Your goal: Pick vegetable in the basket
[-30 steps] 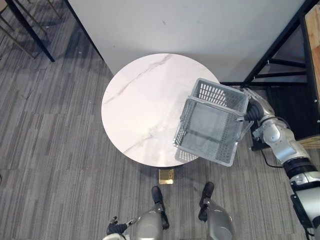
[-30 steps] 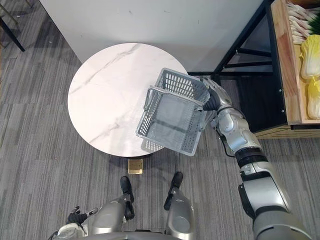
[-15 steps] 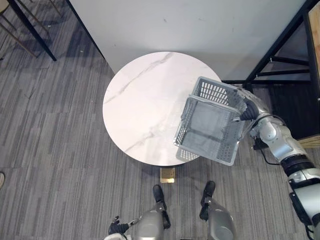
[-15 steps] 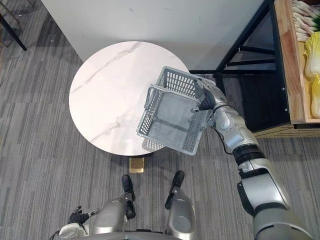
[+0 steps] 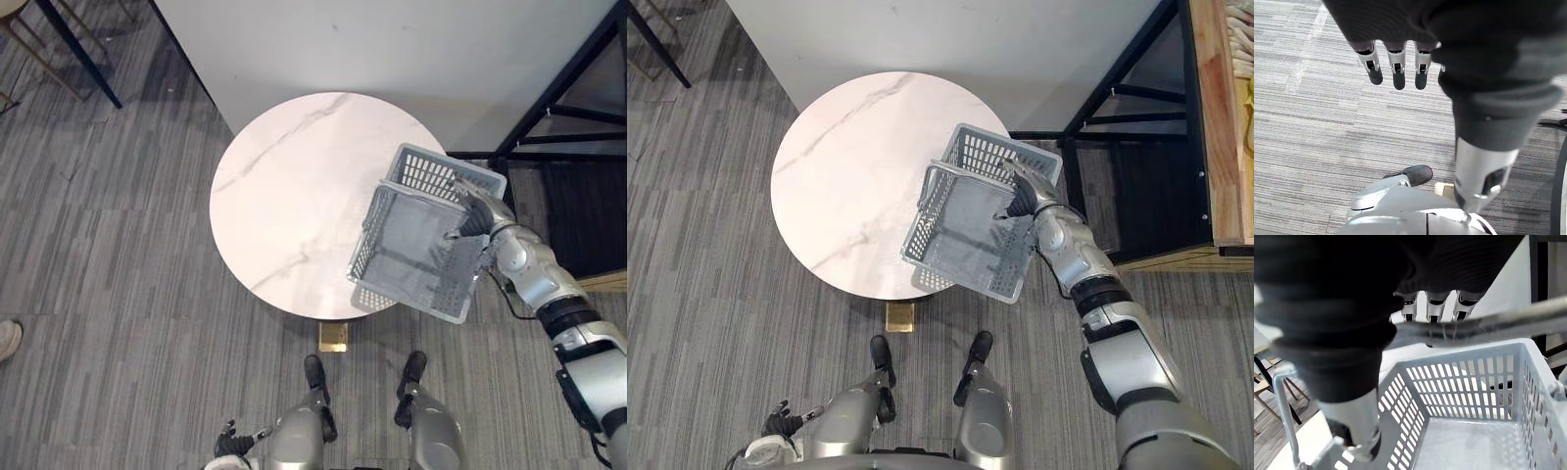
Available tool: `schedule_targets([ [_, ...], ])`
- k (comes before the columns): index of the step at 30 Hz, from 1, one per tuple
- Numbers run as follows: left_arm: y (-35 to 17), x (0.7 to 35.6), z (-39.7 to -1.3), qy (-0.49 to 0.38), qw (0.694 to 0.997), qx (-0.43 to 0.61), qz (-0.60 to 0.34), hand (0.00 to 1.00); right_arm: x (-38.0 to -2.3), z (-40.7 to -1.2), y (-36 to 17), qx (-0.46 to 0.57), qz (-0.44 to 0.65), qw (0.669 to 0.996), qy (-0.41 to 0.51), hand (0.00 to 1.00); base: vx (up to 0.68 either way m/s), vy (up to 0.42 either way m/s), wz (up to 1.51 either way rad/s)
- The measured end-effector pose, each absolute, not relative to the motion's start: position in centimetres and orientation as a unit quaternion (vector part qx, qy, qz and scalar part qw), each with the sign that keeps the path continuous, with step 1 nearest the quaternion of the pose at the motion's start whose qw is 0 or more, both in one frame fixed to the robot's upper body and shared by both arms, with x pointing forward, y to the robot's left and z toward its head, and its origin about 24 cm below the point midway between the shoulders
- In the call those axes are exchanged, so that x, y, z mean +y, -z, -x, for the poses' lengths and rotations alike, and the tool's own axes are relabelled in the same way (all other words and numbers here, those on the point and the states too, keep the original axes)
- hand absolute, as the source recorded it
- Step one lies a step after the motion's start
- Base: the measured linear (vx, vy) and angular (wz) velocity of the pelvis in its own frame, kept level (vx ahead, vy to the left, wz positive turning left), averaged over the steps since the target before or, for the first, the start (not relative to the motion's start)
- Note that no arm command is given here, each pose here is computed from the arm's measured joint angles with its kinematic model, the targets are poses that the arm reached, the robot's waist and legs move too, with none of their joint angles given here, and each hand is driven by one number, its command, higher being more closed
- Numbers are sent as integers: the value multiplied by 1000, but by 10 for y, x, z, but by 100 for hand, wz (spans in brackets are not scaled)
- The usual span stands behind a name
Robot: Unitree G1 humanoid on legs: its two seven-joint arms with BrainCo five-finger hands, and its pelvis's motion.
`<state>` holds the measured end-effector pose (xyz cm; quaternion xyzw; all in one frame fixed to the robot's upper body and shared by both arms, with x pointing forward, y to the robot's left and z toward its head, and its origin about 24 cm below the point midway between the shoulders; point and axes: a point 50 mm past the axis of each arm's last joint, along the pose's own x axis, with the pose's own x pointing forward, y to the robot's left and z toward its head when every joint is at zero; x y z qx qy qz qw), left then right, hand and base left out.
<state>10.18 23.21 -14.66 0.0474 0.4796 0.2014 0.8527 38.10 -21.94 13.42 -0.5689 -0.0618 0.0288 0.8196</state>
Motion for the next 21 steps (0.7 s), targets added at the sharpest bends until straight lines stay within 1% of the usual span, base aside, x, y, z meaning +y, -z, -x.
schedule_targets([
  [9,147,228,-104,-191,856,478,-53,0,-223,-388,-146,-61,570,820,-11,100,14,-7,0],
  [15,147,225,-107,-186,858,475,-57,0,-227,-389,-143,-49,570,820,-7,100,42,-17,0],
  [19,147,225,-107,-185,859,474,-59,0,-227,-389,-142,-61,569,820,-10,100,36,-18,-1],
  [21,147,225,-107,-185,859,474,-59,0,-226,-388,-140,-66,576,815,-15,100,46,-23,-1],
])
